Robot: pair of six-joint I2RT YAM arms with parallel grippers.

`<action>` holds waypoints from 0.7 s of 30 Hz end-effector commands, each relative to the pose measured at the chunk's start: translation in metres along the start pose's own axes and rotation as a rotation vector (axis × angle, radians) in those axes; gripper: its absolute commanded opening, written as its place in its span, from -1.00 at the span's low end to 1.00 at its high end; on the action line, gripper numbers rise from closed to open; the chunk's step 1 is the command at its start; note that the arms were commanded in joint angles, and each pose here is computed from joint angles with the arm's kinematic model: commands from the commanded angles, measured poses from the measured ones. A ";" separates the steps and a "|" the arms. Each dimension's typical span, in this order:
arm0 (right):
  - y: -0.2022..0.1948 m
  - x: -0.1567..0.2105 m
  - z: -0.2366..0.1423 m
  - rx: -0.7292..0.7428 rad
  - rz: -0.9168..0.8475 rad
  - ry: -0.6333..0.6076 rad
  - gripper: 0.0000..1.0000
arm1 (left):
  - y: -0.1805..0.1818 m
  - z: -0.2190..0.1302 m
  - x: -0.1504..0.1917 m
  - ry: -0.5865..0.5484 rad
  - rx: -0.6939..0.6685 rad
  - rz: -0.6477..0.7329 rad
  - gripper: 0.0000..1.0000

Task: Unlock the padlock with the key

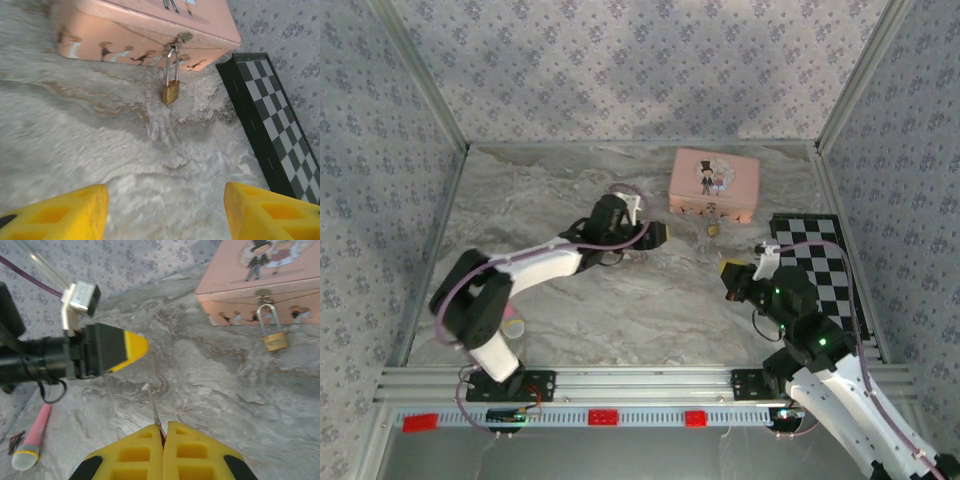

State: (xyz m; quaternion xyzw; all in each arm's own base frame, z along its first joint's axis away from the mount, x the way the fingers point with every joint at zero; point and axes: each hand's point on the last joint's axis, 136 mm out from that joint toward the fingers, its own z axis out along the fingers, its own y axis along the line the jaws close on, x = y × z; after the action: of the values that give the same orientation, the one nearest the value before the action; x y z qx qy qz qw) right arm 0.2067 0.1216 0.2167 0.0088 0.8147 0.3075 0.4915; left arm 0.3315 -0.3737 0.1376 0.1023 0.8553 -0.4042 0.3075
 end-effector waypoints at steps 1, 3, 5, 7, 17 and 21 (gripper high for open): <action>-0.022 0.017 -0.009 0.072 0.028 0.031 -1.00 | -0.048 0.028 -0.016 -0.124 0.128 0.057 0.29; -0.022 0.012 -0.017 0.054 0.042 -0.013 -1.00 | -0.056 0.051 -0.009 -0.112 0.147 0.057 0.30; -0.014 0.002 -0.026 0.004 0.042 -0.078 -1.00 | -0.053 0.073 -0.004 -0.107 0.147 0.026 0.29; -0.011 -0.005 -0.036 -0.011 0.029 -0.127 -1.00 | -0.048 0.090 -0.001 -0.111 0.128 0.004 0.29; -0.015 0.001 -0.046 0.004 -0.026 -0.122 -1.00 | -0.013 0.140 0.005 -0.124 -0.013 -0.041 0.20; -0.004 -0.001 -0.047 -0.062 -0.057 -0.145 -1.00 | -0.007 0.154 0.000 -0.168 -0.015 -0.054 0.18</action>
State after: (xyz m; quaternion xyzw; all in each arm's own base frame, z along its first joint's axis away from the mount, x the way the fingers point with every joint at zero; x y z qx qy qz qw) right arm 0.1726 0.0902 0.2265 0.0168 0.7748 0.3114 0.5499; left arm 0.3806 -0.4871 0.0614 0.0632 0.8446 -0.4067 0.3424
